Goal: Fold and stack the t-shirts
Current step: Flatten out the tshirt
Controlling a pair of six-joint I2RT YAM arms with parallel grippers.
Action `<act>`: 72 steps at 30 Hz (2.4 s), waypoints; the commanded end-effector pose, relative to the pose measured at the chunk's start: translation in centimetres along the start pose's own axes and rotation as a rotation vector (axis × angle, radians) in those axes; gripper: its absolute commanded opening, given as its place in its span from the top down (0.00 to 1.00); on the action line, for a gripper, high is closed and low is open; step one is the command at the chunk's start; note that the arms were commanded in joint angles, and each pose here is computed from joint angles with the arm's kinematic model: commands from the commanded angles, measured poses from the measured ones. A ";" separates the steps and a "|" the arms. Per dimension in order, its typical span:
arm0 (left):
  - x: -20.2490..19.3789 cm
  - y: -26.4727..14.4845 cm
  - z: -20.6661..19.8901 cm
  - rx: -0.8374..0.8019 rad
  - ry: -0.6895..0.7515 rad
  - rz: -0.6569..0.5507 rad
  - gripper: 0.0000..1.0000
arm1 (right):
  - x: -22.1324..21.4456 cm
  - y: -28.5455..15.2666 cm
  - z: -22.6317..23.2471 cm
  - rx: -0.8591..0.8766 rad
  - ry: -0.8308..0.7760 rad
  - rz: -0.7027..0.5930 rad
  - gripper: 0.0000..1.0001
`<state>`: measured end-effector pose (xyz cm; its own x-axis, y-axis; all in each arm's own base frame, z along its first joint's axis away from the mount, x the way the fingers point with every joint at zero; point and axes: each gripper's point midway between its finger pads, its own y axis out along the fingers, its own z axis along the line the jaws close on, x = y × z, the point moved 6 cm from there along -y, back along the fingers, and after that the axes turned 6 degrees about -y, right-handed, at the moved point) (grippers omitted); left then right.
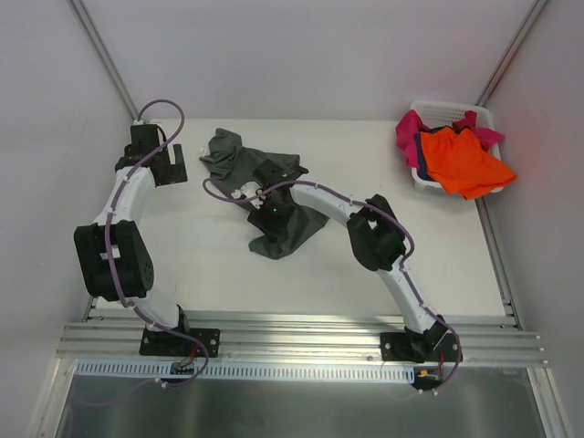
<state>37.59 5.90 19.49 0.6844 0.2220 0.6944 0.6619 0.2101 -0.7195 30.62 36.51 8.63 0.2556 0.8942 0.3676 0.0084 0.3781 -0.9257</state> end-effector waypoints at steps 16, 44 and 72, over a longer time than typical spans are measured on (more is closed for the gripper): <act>2.2 0.9 3.4 -0.010 -0.181 -0.023 0.07 | 1.2 -22.2 -4.2 -0.497 -0.075 -0.220 0.99; 4.3 2.9 3.3 -0.033 -0.198 -0.030 0.08 | -1.2 -37.7 -11.6 -0.849 0.046 -0.582 0.99; 3.6 1.0 2.2 -0.092 -0.173 -0.036 0.07 | -1.4 -14.8 -6.9 -0.308 -0.082 -0.207 0.22</act>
<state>40.44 9.68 19.30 0.6284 0.3929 0.6714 0.6773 0.1482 -0.7206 36.57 27.51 23.22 0.1440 0.8175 0.5576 0.4102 0.4635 -0.7854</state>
